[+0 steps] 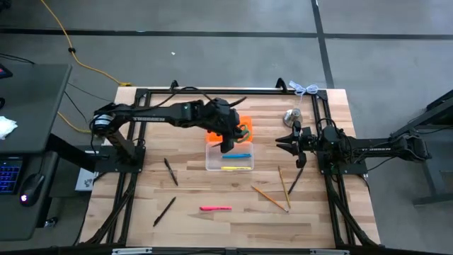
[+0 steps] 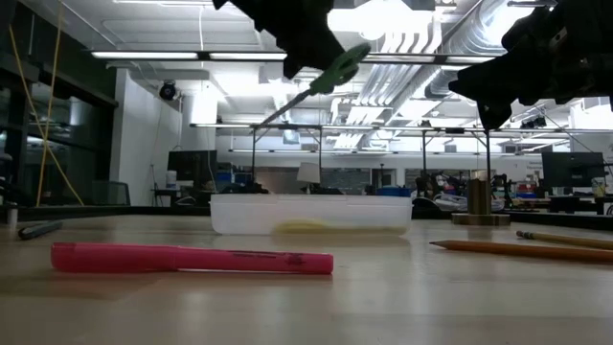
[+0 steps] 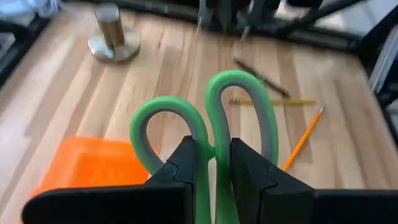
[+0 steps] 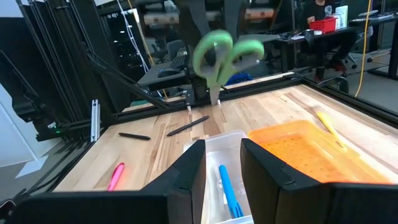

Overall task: Pick & place school supplies into a supply box
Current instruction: Put the green scissors into the orange supply box

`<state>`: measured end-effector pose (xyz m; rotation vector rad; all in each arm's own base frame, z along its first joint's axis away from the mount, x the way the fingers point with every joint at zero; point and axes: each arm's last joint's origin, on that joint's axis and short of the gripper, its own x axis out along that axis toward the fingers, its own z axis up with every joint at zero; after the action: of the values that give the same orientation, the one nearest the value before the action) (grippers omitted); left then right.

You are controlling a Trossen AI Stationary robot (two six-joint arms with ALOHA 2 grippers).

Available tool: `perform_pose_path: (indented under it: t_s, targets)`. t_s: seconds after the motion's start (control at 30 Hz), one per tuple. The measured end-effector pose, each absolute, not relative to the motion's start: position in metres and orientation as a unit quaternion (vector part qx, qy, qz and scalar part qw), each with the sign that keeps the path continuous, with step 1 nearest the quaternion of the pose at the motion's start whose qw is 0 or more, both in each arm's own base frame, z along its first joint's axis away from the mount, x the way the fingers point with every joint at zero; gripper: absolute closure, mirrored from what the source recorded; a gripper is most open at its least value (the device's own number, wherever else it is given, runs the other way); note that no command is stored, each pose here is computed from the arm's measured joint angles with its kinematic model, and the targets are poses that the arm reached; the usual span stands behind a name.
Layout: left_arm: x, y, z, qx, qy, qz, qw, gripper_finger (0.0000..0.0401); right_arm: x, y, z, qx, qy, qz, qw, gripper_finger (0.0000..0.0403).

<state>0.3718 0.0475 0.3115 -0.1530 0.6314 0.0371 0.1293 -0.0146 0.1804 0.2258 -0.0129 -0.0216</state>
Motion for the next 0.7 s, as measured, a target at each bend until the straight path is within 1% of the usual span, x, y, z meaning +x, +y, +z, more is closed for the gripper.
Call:
perform_pose_path:
  t_s: [0.3,0.5,0.7]
  targets:
    - [0.393,0.031,0.298,-0.029,0.352,-0.002,0.936,0.0313,0.129,-0.015,0.18,0.113,-0.006,-0.011,0.994,0.0324]
    - [0.403,0.018,0.277,-0.011,0.381,-0.023,0.924,0.0313,0.129,-0.015,0.18,0.113,-0.006,-0.011,0.994,0.0324]
    - [0.407,0.015,0.261,0.014,0.41,-0.036,0.911,0.0313,0.129,-0.015,0.18,0.113,-0.006,-0.011,0.994,0.0324]
